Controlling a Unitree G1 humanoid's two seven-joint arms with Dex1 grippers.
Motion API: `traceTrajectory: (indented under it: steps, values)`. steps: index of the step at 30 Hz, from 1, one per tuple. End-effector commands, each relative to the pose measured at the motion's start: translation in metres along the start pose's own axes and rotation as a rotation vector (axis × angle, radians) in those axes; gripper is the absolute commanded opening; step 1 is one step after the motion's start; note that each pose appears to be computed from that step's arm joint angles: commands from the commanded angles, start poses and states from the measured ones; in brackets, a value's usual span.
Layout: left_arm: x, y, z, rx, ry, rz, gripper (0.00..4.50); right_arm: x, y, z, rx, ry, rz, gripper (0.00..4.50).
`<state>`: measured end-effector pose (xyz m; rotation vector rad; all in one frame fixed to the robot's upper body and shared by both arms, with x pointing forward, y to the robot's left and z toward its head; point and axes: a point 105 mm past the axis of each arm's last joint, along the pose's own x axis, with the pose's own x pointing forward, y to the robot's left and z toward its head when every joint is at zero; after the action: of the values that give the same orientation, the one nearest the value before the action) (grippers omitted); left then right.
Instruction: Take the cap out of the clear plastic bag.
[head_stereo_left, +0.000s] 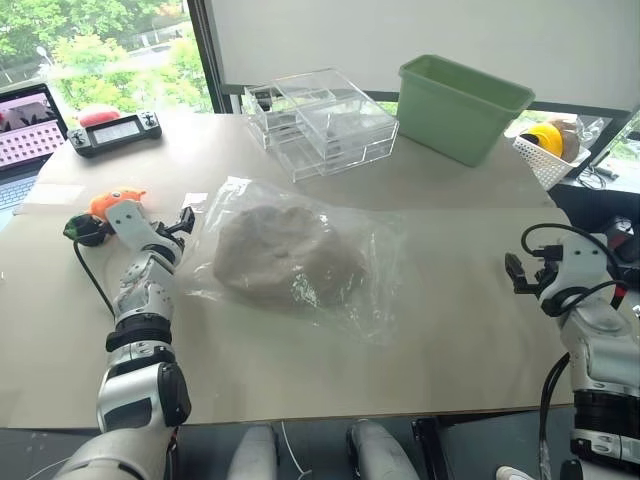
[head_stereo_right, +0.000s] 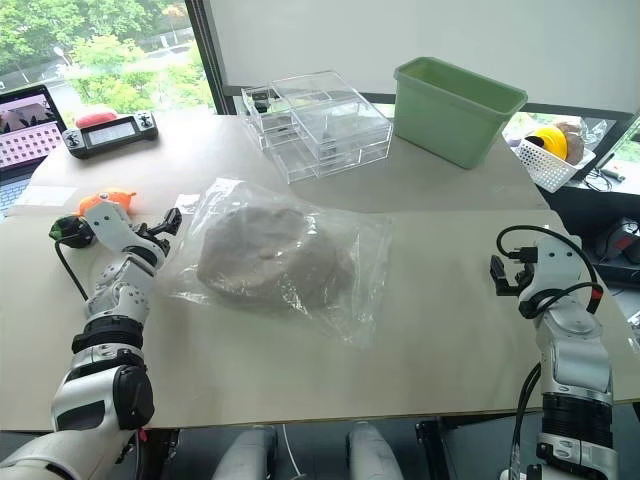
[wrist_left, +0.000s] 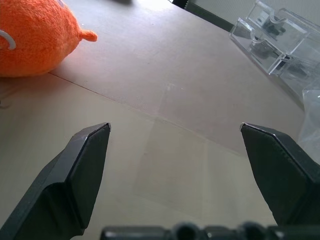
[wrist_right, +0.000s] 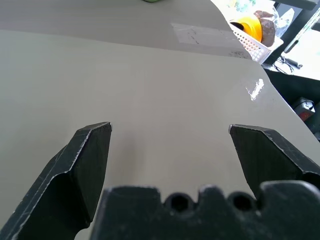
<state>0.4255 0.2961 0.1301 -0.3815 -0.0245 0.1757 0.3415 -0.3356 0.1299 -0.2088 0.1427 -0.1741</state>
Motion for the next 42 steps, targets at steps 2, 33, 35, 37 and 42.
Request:
traceTrajectory:
  steps: [2, 33, 35, 37, 42]
  values:
    - [0.001, -0.048, 0.055, 0.109, -0.198, -0.231, 4.47, -0.013, 0.004, 0.038, -0.043, -0.098, 0.059, 4.5]
    - [-0.131, -0.081, -0.032, 1.316, 0.206, -1.393, 4.47, -0.149, 0.156, 0.082, -0.063, -0.061, 1.226, 4.5]
    - [-0.127, -0.079, -0.04, 1.36, 0.204, -1.386, 4.47, -0.149, 0.155, 0.076, -0.079, -0.048, 1.21, 4.5]
    - [-0.118, -0.086, -0.046, 1.354, 0.188, -1.352, 4.47, -0.14, 0.149, 0.068, -0.13, -0.044, 1.129, 4.5]
    - [-0.101, -0.107, -0.051, 1.353, 0.126, -1.314, 4.47, -0.134, 0.139, 0.06, -0.152, -0.063, 1.031, 4.5]
